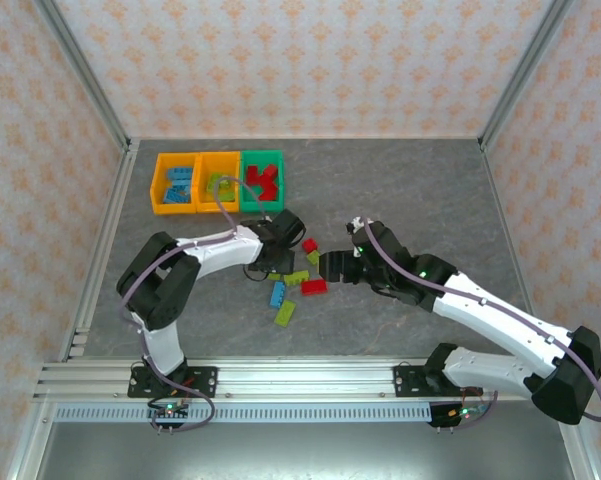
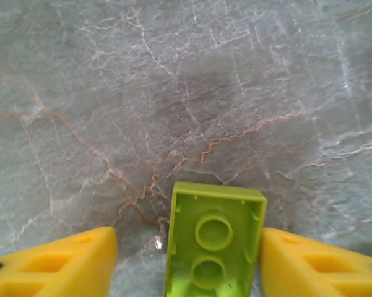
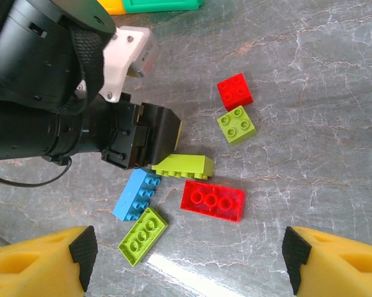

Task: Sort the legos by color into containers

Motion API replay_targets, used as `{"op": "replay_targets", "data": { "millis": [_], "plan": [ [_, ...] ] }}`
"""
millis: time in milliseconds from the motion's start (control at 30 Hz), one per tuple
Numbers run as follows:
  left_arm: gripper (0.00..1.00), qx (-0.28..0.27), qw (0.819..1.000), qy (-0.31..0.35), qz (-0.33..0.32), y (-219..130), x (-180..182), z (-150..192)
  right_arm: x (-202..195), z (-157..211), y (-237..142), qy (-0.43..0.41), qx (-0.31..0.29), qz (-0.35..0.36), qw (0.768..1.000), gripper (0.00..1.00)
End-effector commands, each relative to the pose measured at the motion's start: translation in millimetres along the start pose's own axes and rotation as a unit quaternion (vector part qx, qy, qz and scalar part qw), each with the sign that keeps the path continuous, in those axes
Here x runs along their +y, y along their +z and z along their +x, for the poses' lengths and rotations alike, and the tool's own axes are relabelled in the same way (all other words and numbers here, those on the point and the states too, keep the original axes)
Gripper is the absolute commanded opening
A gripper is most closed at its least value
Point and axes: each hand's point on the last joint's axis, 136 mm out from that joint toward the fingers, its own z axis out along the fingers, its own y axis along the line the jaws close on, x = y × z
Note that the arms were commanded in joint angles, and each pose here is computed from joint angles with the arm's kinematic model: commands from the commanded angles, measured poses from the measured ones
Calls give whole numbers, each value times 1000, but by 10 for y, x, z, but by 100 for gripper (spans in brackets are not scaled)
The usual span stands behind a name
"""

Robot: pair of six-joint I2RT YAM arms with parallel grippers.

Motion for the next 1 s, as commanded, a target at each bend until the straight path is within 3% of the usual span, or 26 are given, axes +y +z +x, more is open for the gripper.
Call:
{"op": "replay_targets", "data": {
  "millis": [0,200,267,333,433,567,700,800,967],
  "plan": [
    [53,-10,1000,-2,-8,28,30,-47,-6,-61,-63,5,-12,7,1000,80],
    [48,7,1000,-3,-7,142,63,83,33,-89,-77,10,-14,0,1000,80],
    [40,10,1000,-3,-10,152,84,105,51,-95,-82,14,-14,-4,1000,81],
    [34,-1,1000,-6,-8,79,106,82,121,-96,-94,16,-11,-22,1000,80],
    [34,-47,999,-20,2,-245,188,-82,222,-65,-94,16,-1,-47,999,81],
    [35,-111,991,-72,7,-702,520,-471,293,-59,-94,17,-1,-61,998,81],
    [35,-160,979,-125,-5,-947,1014,-1030,294,-66,-62,22,-6,-61,998,81],
    [35,-184,966,-180,-26,-987,1422,-1488,310,-65,-56,25,-5,-64,998,81],
    [35,-174,959,-223,-31,-834,1775,-2135,284,-91,-122,19,-8,-52,998,81]
  ]
}}
